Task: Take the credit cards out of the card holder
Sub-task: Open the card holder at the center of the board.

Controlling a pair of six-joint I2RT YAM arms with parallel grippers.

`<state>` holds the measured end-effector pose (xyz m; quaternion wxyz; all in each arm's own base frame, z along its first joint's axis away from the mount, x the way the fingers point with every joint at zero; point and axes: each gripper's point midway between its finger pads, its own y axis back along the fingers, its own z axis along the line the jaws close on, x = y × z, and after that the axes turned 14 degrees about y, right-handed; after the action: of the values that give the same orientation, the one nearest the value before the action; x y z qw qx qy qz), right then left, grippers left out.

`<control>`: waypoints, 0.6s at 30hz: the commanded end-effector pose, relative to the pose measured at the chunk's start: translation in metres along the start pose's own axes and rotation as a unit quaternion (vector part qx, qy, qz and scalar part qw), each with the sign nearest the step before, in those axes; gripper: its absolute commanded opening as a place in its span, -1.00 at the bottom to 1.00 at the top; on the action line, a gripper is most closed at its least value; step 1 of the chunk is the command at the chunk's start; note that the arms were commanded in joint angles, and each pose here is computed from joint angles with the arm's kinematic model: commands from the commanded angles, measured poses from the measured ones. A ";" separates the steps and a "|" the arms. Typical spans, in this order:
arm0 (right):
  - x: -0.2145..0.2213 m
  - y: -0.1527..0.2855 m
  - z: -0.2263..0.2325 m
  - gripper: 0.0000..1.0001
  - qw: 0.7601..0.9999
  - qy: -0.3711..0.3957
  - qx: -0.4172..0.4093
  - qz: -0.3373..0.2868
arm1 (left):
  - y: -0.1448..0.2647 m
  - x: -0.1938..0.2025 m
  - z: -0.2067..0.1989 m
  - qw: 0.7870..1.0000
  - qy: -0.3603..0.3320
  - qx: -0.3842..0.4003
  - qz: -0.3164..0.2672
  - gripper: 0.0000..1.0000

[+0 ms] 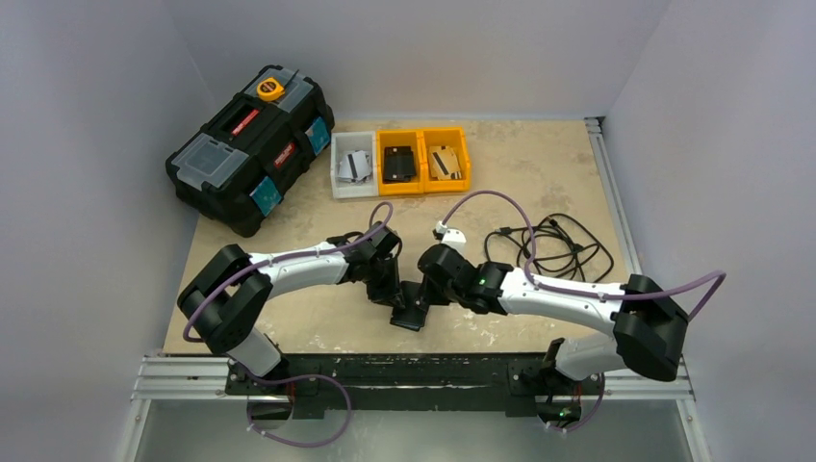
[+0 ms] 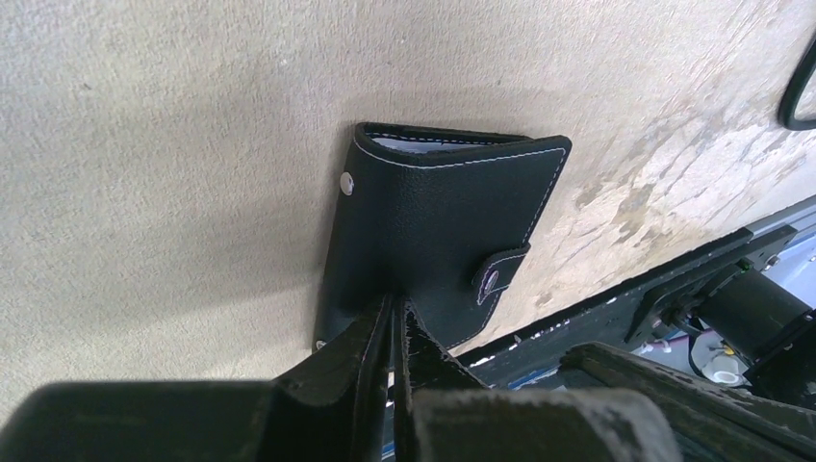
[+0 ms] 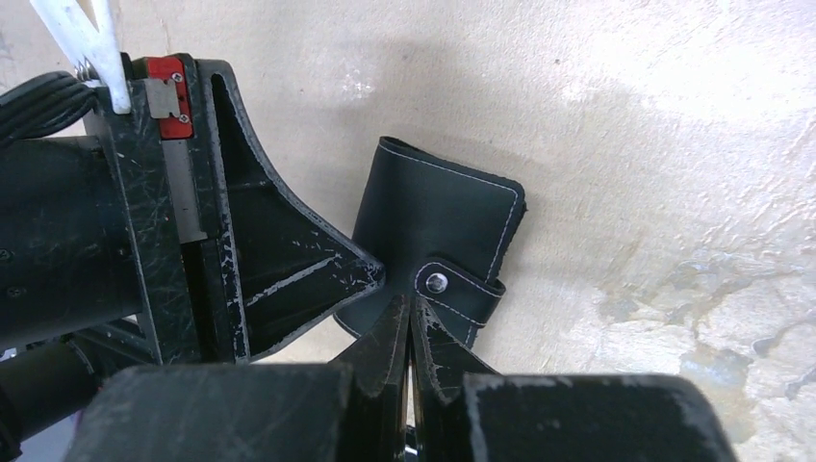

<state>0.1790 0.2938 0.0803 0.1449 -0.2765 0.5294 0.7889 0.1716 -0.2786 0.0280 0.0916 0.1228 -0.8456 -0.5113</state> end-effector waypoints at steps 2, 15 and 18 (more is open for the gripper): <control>-0.018 0.005 -0.010 -1.00 0.998 0.025 0.047 -0.015 | -0.004 -0.009 0.014 0.999 -0.001 -0.030 -0.030 -0.90; -0.005 -0.022 -0.001 -0.24 0.996 0.068 0.058 0.016 | -0.010 -0.003 0.017 0.999 0.016 -0.029 -0.017 -1.00; -0.004 -0.023 0.002 -0.20 0.995 0.073 0.060 0.015 | -0.010 -0.003 0.018 0.999 0.020 -0.027 -0.017 -1.00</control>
<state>0.1844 0.2930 0.0482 0.0916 -0.2929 0.5986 0.7399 0.1714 -0.2785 0.0275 0.0999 0.1283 -0.8438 -0.5114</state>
